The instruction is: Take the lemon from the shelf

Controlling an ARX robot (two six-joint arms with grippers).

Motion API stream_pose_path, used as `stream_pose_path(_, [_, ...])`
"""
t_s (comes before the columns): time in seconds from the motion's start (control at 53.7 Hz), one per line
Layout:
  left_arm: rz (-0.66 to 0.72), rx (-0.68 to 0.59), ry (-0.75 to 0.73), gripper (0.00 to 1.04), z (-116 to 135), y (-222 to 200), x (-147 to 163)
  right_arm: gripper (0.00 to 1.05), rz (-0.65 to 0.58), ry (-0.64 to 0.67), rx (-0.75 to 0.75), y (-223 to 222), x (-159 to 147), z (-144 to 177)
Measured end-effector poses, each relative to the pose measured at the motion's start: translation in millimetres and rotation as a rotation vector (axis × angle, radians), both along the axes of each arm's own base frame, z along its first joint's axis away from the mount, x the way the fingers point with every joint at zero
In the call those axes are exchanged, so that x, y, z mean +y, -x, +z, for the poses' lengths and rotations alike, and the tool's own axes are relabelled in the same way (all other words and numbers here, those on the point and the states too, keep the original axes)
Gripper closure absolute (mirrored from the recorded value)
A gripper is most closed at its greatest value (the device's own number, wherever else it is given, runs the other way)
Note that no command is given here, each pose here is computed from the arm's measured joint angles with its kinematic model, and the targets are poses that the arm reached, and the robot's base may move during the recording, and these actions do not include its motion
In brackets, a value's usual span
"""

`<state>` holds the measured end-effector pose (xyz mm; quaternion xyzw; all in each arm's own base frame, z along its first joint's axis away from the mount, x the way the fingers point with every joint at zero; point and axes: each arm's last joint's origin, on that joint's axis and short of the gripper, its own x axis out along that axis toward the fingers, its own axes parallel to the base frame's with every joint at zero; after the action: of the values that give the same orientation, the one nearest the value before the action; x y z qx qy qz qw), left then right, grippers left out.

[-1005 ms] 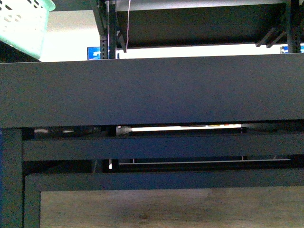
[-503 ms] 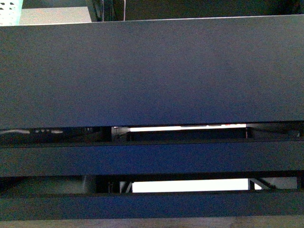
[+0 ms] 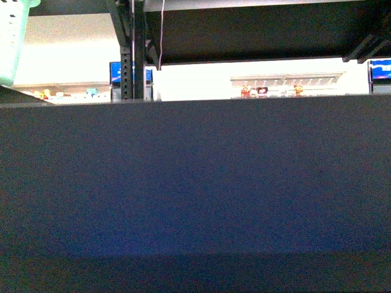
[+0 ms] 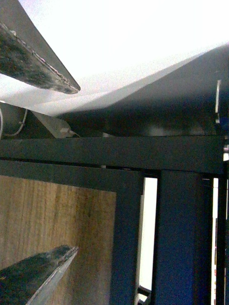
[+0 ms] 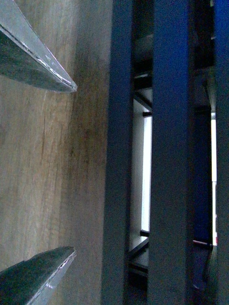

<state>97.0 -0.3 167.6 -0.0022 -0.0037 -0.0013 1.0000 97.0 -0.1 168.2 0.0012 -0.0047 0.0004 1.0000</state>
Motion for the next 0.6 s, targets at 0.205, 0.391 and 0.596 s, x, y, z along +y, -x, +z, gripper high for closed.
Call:
stream_pose_path(0.205, [0.000,0.000,-0.001,0.08,0.0,0.0,0.0,0.08,0.000,0.000,0.000,0.0,0.0,0.0])
stream_pose_path(0.391, [0.000,0.000,0.000,0.08,0.0,0.0,0.0,0.08,0.000,0.000,0.000,0.0,0.0,0.1])
stream_pose_path(0.596, [0.000,0.000,0.000,0.08,0.0,0.0,0.0,0.08,0.000,-0.001,0.000,0.0,0.0,0.0])
